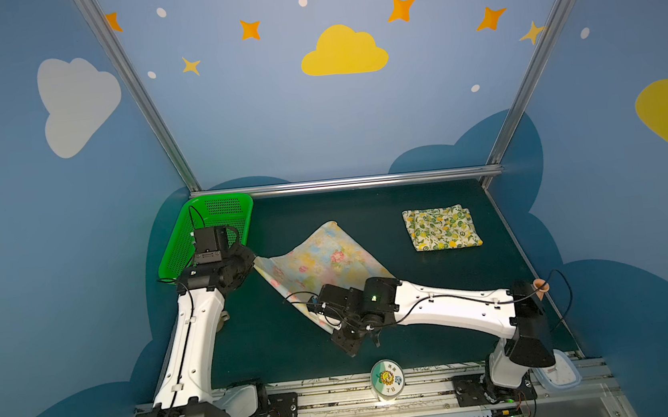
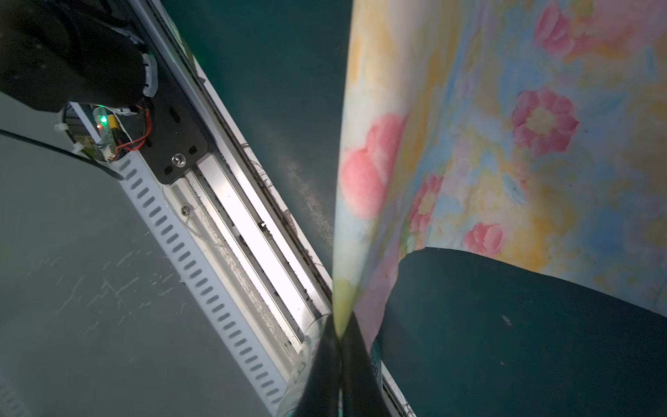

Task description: Fold and stack the skirts

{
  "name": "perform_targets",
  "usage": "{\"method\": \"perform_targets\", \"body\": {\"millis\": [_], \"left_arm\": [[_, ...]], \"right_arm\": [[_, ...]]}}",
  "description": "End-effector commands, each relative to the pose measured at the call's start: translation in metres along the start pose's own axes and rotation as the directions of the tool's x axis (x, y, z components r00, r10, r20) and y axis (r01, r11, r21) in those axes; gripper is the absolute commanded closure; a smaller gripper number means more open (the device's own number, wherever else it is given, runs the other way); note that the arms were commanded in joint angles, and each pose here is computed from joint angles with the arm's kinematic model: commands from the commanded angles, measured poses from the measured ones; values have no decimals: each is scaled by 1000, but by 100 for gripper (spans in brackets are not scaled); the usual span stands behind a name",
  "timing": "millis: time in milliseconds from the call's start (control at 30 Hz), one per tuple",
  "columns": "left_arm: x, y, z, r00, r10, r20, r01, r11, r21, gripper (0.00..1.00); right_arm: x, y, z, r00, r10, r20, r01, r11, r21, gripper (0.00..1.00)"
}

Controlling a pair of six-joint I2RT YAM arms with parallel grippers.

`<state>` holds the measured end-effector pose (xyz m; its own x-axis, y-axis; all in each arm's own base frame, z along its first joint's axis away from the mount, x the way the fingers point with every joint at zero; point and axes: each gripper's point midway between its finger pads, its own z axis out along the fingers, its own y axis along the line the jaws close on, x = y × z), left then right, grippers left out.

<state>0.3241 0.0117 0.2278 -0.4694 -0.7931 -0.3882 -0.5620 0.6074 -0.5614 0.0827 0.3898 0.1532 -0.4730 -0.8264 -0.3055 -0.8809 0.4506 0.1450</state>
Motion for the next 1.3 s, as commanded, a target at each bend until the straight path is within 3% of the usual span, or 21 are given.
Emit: {"method": "perform_targets", "body": {"millis": [0, 433, 600, 900, 1267], "left_arm": [[1, 16, -10, 1000, 16, 21, -15, 998, -55, 96], [-6, 20, -36, 997, 27, 76, -21, 997, -80, 96], [-15, 0, -19, 998, 11, 65, -8, 999, -44, 96], [-25, -39, 27, 991, 127, 50, -123, 989, -83, 96], [-26, -44, 35, 986, 165, 35, -162, 983, -82, 96]], "right_arm": [[-3, 20, -12, 999, -36, 40, 38, 997, -71, 100], [-7, 42, -10, 994, -38, 98, 57, 977, -205, 100], [-4, 15, -9, 994, 52, 96, -29, 972, -232, 100], [-1, -45, -9, 967, 236, 97, -203, 942, -267, 100], [-3, -53, -15, 964, 252, 79, -227, 943, -244, 100]]}}
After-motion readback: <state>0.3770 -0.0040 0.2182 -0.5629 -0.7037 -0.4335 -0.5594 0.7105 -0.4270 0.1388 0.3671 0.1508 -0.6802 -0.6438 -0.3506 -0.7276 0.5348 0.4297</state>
